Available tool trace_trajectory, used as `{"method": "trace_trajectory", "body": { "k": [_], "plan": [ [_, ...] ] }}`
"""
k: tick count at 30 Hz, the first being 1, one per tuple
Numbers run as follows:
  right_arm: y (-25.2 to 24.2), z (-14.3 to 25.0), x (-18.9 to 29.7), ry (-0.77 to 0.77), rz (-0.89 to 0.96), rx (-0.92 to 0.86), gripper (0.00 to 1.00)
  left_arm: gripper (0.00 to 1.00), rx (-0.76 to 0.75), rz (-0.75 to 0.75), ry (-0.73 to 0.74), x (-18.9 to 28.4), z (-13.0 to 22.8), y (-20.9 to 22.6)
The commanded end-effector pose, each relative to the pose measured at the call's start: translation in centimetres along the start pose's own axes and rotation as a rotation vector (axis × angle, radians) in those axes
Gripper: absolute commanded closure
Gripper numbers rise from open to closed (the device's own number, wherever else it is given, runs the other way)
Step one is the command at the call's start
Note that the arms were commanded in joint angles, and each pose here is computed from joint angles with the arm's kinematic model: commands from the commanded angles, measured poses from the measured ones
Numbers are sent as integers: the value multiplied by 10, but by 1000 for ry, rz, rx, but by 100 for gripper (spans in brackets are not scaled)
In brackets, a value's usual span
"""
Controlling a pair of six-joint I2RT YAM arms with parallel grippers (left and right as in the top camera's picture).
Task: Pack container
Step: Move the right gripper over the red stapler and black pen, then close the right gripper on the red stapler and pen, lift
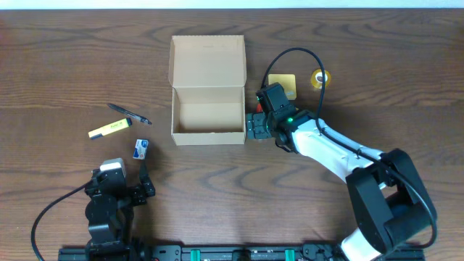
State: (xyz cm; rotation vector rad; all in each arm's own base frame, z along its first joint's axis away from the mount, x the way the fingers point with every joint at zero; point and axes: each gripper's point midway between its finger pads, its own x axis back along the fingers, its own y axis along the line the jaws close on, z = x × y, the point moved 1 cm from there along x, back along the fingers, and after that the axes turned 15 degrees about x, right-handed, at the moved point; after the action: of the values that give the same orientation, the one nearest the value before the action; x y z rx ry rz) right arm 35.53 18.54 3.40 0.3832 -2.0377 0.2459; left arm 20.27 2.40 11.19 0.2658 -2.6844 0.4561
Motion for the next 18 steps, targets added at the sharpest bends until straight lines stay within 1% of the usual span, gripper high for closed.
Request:
{"method": "trace_trajectory", "body": {
  "k": [1,6,9,14,18],
  "plan": [
    [-2,-2,-8,3,27,-19,17,5,-3,-14,7,-3,5,3],
    [-2,1,-16,13,29,-33,19,5,-3,-14,7,-3,5,3],
    [-4,-2,-15,0,42,-34,23,5,-3,-14,7,-3,5,3],
    [-7,-3,-18,-3,54,-37,25,5,-3,-14,7,-3,5,3],
    [-9,1,-22,13,58,-40,29,5,-3,-14,7,-3,5,3]
  ]
}}
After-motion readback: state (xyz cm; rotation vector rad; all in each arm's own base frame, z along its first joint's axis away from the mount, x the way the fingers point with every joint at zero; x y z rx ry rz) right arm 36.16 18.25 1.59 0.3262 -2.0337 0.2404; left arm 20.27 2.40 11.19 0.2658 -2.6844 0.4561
